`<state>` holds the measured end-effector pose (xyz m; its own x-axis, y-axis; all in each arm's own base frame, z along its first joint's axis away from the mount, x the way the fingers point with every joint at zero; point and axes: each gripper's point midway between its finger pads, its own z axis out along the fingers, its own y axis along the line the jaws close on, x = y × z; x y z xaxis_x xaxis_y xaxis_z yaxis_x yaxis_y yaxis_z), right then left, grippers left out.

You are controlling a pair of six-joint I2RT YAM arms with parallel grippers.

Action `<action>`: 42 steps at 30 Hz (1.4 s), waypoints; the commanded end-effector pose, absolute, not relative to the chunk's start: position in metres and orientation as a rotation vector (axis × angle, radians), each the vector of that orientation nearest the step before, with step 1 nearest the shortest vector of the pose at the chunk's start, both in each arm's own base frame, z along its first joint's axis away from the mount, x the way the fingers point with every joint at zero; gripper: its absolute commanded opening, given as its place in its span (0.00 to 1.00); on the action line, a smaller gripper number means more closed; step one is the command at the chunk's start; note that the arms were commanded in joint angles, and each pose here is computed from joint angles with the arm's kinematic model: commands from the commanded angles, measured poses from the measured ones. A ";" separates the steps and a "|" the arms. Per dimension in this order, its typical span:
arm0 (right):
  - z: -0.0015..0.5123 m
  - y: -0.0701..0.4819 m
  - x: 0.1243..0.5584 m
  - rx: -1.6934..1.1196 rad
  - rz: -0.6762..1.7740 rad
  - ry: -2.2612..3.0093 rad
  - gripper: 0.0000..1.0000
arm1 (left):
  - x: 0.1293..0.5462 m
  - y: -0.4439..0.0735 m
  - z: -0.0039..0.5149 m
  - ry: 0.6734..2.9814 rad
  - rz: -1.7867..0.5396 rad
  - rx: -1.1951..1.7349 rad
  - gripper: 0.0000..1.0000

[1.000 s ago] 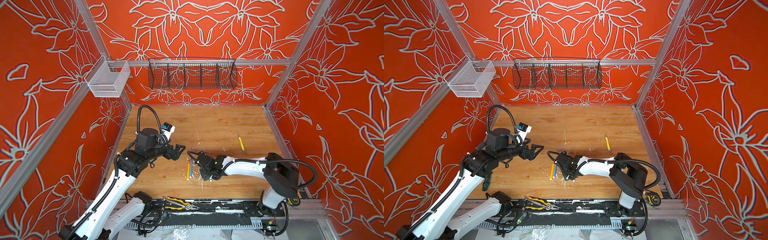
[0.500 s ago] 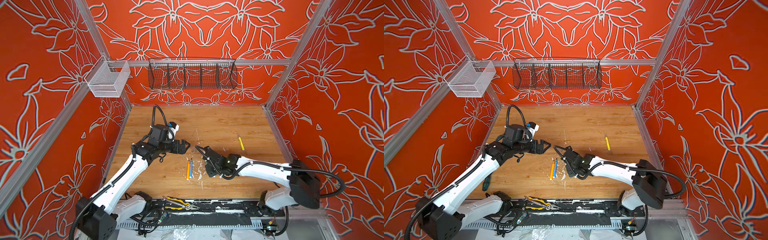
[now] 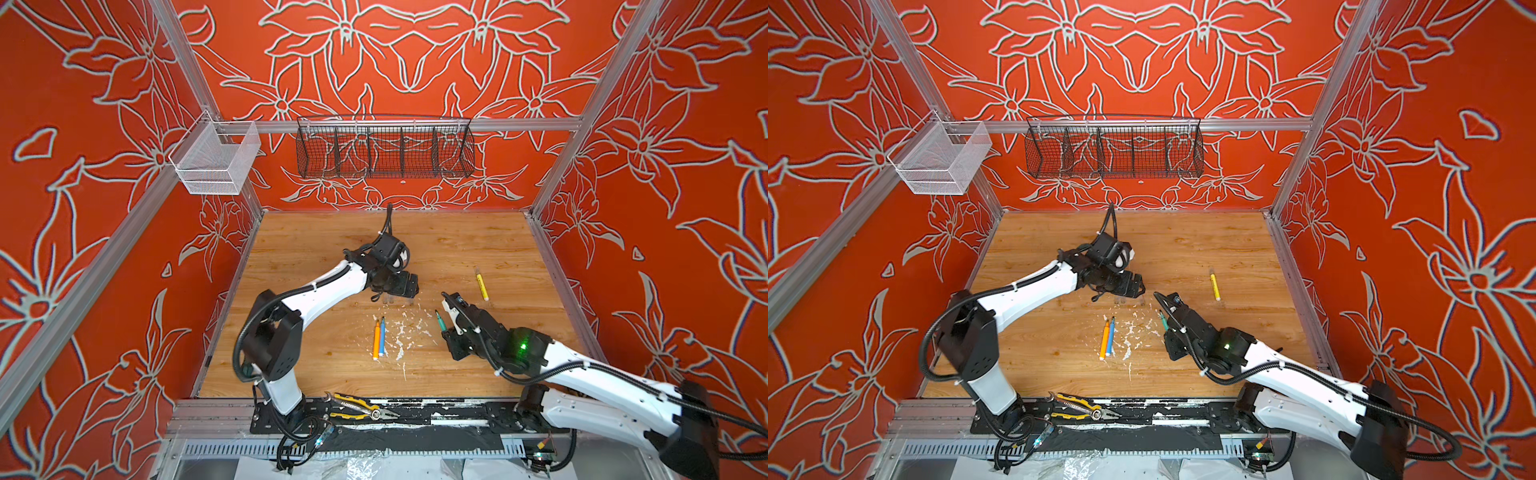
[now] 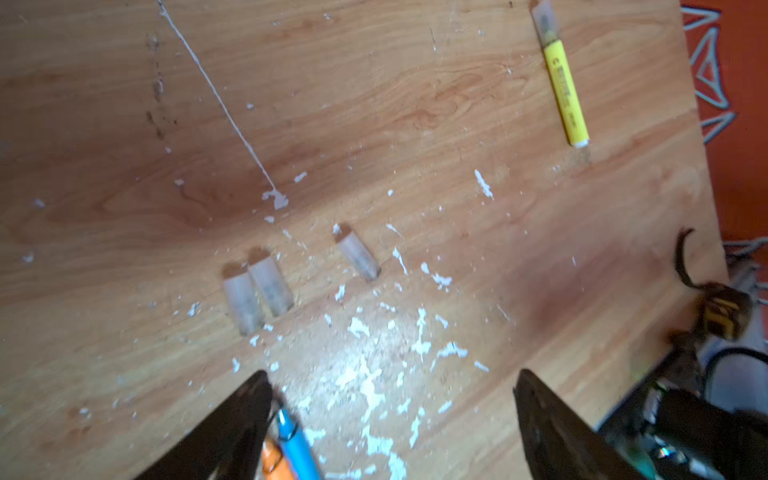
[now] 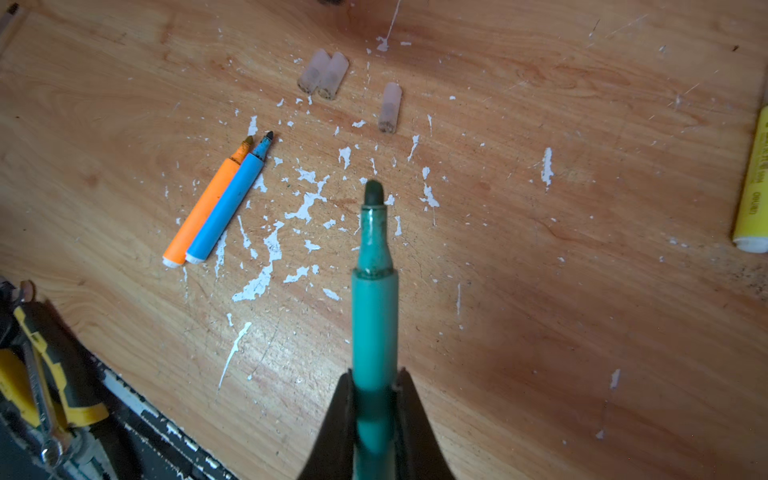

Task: Insert the pens into the pen caps
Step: 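Grasp a translucent pen cap with the left gripper while the right holds the green marker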

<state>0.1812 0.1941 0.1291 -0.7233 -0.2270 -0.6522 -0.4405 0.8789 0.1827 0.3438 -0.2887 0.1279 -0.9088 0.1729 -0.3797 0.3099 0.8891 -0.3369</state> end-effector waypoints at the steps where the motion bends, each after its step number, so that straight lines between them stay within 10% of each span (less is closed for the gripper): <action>1: 0.134 0.190 0.166 -0.551 0.508 2.354 0.00 | 0.342 -0.285 0.101 2.840 -0.318 0.349 0.88; 42: 0.145 0.193 0.131 -0.663 0.791 2.171 0.00 | 0.358 -0.306 0.012 3.078 -0.043 0.258 0.28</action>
<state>0.1306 0.1927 0.1445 -0.6191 -0.2143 -0.7555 -0.6460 0.6861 0.3347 0.3631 -0.3111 0.0237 -0.9791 0.1767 -0.1008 0.1818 0.9823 -0.0441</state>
